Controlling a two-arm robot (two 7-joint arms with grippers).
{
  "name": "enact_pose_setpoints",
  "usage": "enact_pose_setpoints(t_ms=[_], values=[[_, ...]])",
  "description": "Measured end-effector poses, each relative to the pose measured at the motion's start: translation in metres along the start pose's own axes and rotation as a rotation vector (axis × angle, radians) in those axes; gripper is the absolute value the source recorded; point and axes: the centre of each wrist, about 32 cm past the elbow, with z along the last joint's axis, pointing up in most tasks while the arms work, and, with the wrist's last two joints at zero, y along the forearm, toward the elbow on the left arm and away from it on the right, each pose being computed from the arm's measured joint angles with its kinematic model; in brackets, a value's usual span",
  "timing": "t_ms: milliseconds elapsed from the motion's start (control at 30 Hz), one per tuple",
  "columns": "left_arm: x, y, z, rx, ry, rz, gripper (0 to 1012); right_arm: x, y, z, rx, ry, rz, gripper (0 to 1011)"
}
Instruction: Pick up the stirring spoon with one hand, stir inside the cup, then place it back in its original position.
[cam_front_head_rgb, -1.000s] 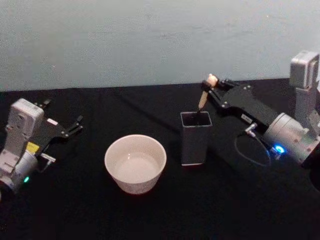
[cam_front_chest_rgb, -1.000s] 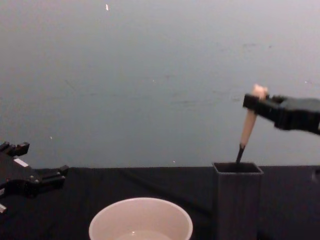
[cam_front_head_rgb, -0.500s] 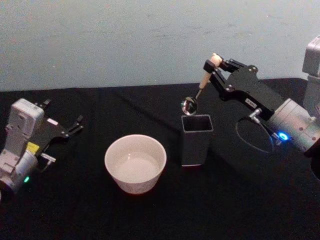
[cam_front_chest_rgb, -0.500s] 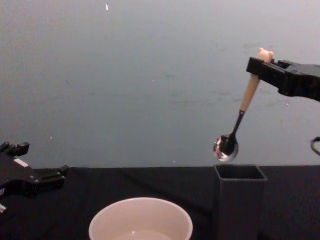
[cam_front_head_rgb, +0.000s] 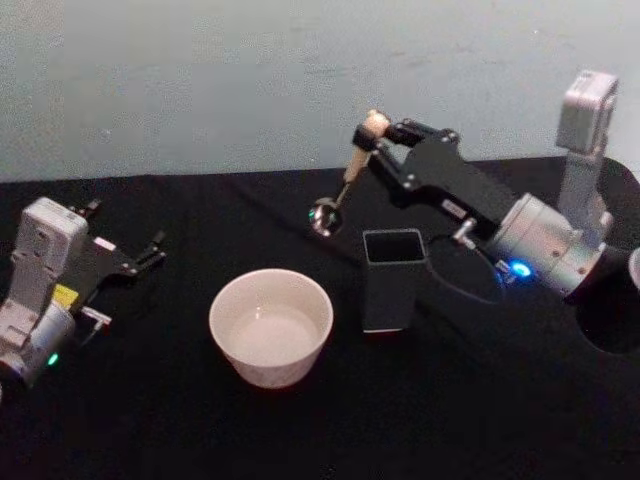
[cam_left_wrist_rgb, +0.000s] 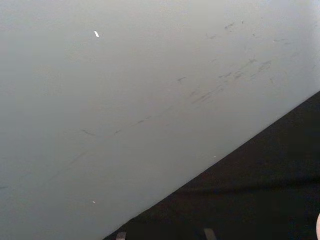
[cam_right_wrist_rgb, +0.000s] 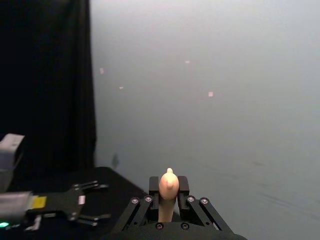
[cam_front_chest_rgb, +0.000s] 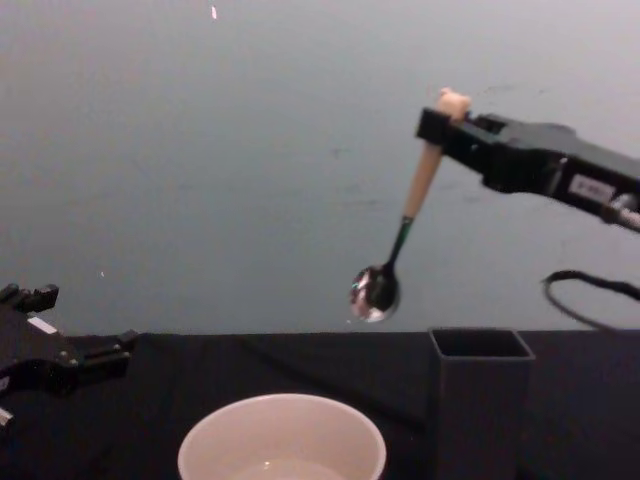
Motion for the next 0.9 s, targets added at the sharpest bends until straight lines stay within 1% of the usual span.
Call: enact_pose_setpoints(t_ms=[67,100,200,300,400,567,700,733,833,900], values=[[0.0,0.0,0.0,0.0,0.0,0.0,1001,-0.001,0.004,-0.004,-0.005,0.0,0.034,213],[0.0,0.0,0.0,0.0,0.0,0.0,1001,-0.001,0.004,-0.004,-0.005,0.0,0.034,213],[0.0,0.0,0.0,0.0,0.0,0.0,1001,-0.003,0.011,-0.009,-0.012,-0.005,0.101,213],[0.0,0.0,0.0,0.0,0.0,0.0,1001,-0.004,0.014,-0.013,-0.019,-0.011,0.142,213],[0.0,0.0,0.0,0.0,0.0,0.0,1001,-0.006,0.017,-0.019,-0.039,-0.023,0.194,213],[0.0,0.0,0.0,0.0,0.0,0.0,1001,-0.005,0.021,-0.026,-0.063,-0.034,0.237,213],[0.0,0.0,0.0,0.0,0.0,0.0,1001,-0.005,0.024,-0.033,-0.094,-0.061,0.265,214],[0.0,0.0,0.0,0.0,0.0,0.0,1002,-0.005,0.024,-0.033,-0.094,-0.061,0.265,213],[0.0,0.0,0.0,0.0,0.0,0.0,1001,-0.005,0.026,-0.042,-0.119,-0.075,0.274,214],[0.0,0.0,0.0,0.0,0.0,0.0,1001,-0.005,0.027,-0.044,-0.127,-0.076,0.275,213]])
